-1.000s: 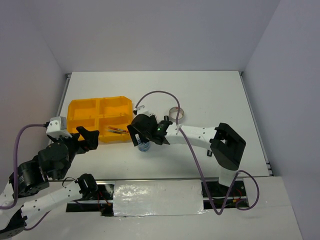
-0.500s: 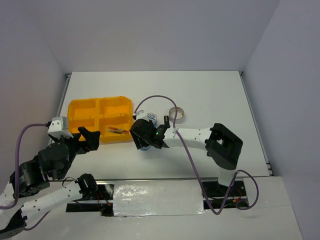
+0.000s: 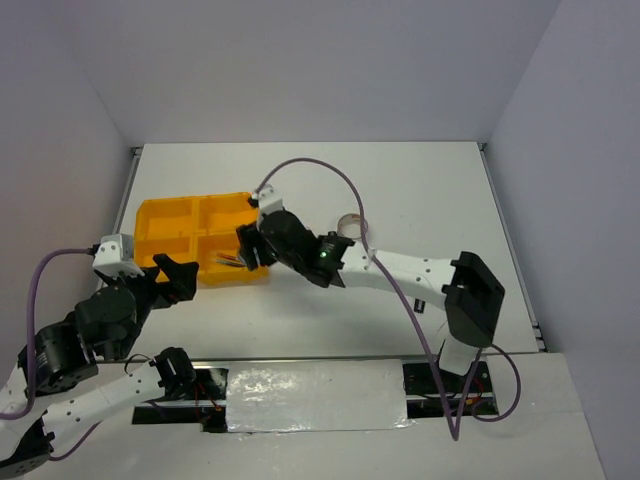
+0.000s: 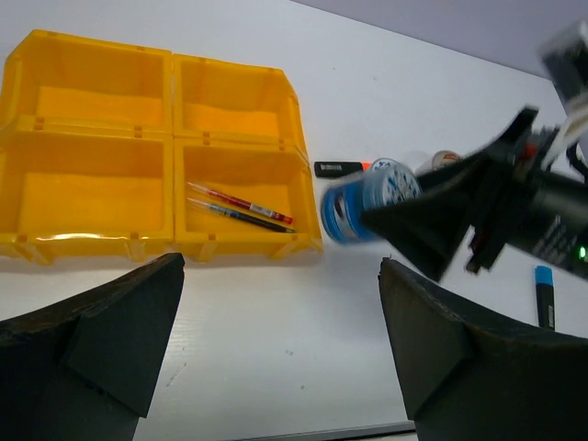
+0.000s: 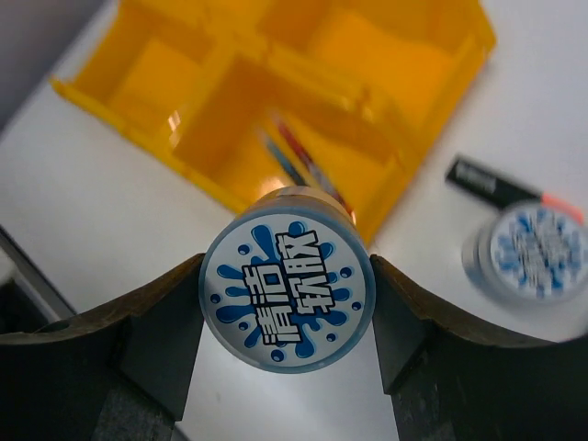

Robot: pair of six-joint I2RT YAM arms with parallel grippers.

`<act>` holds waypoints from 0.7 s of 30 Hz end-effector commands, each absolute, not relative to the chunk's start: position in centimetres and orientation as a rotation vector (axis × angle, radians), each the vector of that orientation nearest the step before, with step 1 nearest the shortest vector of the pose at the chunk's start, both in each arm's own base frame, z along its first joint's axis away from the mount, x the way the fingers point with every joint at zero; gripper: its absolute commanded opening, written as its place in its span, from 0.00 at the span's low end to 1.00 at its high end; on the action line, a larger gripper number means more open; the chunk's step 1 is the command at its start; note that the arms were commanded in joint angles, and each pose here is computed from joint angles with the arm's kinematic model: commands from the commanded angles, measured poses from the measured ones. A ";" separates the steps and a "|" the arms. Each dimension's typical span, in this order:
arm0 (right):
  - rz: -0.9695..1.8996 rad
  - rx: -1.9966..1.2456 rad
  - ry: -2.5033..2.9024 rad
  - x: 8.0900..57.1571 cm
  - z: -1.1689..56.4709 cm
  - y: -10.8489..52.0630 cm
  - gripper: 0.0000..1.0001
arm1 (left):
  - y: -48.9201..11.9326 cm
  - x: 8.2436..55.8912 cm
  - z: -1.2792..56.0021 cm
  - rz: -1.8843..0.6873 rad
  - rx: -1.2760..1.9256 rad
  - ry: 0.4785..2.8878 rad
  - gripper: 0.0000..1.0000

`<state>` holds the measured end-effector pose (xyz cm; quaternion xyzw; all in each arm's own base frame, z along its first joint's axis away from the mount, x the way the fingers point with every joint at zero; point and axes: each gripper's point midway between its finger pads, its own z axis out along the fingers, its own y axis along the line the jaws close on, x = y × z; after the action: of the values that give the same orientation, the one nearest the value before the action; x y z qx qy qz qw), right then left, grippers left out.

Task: Sort the stationery into containers
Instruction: Pick up the stationery from the center of the board, then place the stationery in the storage box.

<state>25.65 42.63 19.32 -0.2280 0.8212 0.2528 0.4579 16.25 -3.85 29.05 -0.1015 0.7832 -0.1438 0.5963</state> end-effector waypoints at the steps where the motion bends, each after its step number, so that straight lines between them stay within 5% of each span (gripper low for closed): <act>1: 0.710 -0.465 1.733 31.4 27.0 47.8 0.00 | -2.7 16.3 29.8 -0.330 -0.318 1.776 0.99; 9: 0.650 -0.369 1.738 42.5 26.4 52.9 0.00 | -1.3 16.0 29.8 -0.312 -0.377 1.751 0.99; 21: 0.770 -0.498 1.835 43.7 18.8 55.3 0.00 | -1.2 15.8 30.1 -0.336 -0.373 1.738 0.99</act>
<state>45.65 52.63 15.36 -0.1863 0.7977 0.2672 0.5075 15.94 -1.83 28.88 -0.1412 0.7730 -0.1288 0.6049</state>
